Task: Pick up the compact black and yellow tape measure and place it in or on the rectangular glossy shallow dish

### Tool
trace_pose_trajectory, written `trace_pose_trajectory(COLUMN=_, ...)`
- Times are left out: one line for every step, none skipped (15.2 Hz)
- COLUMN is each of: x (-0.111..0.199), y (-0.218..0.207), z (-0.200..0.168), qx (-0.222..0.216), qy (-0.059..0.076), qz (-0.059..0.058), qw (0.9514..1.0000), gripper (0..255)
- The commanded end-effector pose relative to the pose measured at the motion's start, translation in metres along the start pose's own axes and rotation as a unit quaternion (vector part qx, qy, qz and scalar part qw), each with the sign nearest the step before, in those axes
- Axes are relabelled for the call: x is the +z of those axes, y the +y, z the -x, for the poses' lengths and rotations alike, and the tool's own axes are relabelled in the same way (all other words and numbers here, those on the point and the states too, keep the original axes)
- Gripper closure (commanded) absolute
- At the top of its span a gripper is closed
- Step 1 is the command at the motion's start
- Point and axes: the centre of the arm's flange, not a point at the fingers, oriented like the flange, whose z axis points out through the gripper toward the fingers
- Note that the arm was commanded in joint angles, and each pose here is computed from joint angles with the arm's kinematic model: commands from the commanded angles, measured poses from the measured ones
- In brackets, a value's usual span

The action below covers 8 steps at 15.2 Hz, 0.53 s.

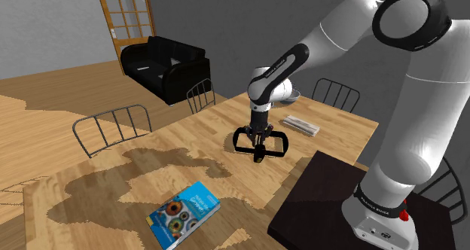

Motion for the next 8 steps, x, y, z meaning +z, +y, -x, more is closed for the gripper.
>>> trace_pose_trajectory(x=-0.005, y=0.012, z=-0.024, qx=-0.001, qy=0.000, qz=0.000, qw=1.0000, gripper=255)
trace_pose_trajectory(x=-0.008, y=0.018, z=-0.036, qx=-0.001, qy=0.000, qz=0.000, qw=1.0000, gripper=255)
trace_pose_trajectory(x=-0.011, y=0.023, z=-0.048, qx=-0.001, qy=0.000, qz=0.000, qw=1.0000, gripper=255)
trace_pose_trajectory(x=-0.014, y=0.029, z=-0.059, qx=-0.001, qy=0.000, qz=0.000, qw=1.0000, gripper=255)
trace_pose_trajectory(x=-0.017, y=0.034, z=-0.071, qx=-0.001, qy=0.000, qz=0.000, qw=1.0000, gripper=255)
trace_pose_trajectory(x=-0.020, y=0.040, z=-0.082, qx=-0.001, qy=0.000, qz=0.000, qw=1.0000, gripper=255)
trace_pose_trajectory(x=-0.023, y=0.046, z=-0.094, qx=-0.001, qy=0.000, qz=0.000, qw=1.0000, gripper=255)
trace_pose_trajectory(x=-0.026, y=0.051, z=-0.105, qx=-0.001, qy=0.000, qz=0.000, qw=1.0000, gripper=255)
